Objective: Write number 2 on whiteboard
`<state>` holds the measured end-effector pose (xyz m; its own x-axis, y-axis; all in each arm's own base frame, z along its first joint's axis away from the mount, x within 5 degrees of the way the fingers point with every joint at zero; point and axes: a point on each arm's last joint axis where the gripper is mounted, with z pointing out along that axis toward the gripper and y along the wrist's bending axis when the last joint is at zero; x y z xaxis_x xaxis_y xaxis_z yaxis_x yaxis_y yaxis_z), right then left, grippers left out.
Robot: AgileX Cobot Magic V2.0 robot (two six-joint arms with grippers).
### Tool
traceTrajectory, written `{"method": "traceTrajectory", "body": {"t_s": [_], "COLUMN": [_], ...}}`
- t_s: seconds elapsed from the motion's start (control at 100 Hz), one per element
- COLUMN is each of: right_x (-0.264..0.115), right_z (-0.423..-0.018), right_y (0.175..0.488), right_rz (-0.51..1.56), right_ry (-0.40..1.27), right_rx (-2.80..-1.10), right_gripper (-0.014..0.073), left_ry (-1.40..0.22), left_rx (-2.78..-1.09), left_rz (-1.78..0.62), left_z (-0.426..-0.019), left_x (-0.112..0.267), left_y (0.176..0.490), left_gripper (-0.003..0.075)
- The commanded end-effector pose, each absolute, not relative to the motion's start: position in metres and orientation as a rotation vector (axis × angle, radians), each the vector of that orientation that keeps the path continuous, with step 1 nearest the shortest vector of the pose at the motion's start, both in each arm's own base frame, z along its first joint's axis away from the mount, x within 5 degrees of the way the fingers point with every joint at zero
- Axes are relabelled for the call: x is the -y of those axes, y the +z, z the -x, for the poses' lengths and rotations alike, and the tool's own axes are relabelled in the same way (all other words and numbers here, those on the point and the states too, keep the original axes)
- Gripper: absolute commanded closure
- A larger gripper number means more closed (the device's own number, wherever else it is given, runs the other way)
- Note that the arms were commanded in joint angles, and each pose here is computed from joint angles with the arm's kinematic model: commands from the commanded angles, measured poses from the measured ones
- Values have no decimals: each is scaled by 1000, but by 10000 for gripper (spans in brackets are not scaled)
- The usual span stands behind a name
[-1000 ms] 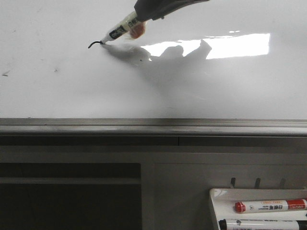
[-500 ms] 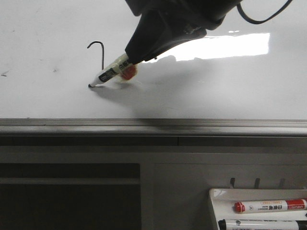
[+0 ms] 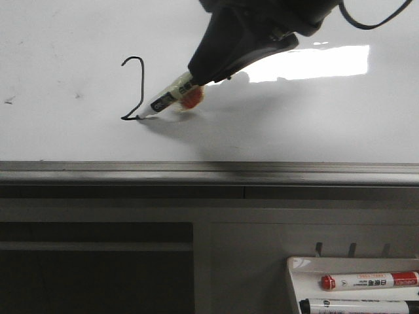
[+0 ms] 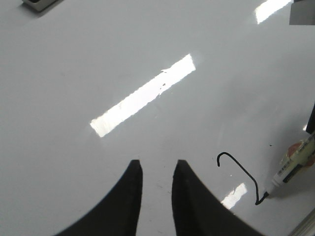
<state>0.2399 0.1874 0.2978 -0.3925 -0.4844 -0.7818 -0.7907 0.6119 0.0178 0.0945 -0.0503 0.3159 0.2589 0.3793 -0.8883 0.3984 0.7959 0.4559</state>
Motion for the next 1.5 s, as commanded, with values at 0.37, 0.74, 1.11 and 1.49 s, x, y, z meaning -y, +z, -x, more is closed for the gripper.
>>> {"method": "traceTrajectory", "body": {"t_s": [0.37,0.74,1.11,1.49], "right_x": [-174,-212,-218,-226], "right_z": [-218,-175,-179,-168], "right_y": [327,339,350,357], "right_rz": [998,1310,1318,1338], "right_ry": [475,483,477,516], "right_rx": [-1943,-1763,-1734,-1689], "right_gripper": [645,645,645,645], "left_ry": [-60,-88,-191,-197], "left_rx": [-1217,-1242,-1308,-1360], "left_rz": [-656,-815,-1179,-1226], "left_z": [-91,-103,-127,-140], "left_x": [52,72,130,142], "left_y": [337,315,274,263], "left_gripper": [589,367,303,312]}}
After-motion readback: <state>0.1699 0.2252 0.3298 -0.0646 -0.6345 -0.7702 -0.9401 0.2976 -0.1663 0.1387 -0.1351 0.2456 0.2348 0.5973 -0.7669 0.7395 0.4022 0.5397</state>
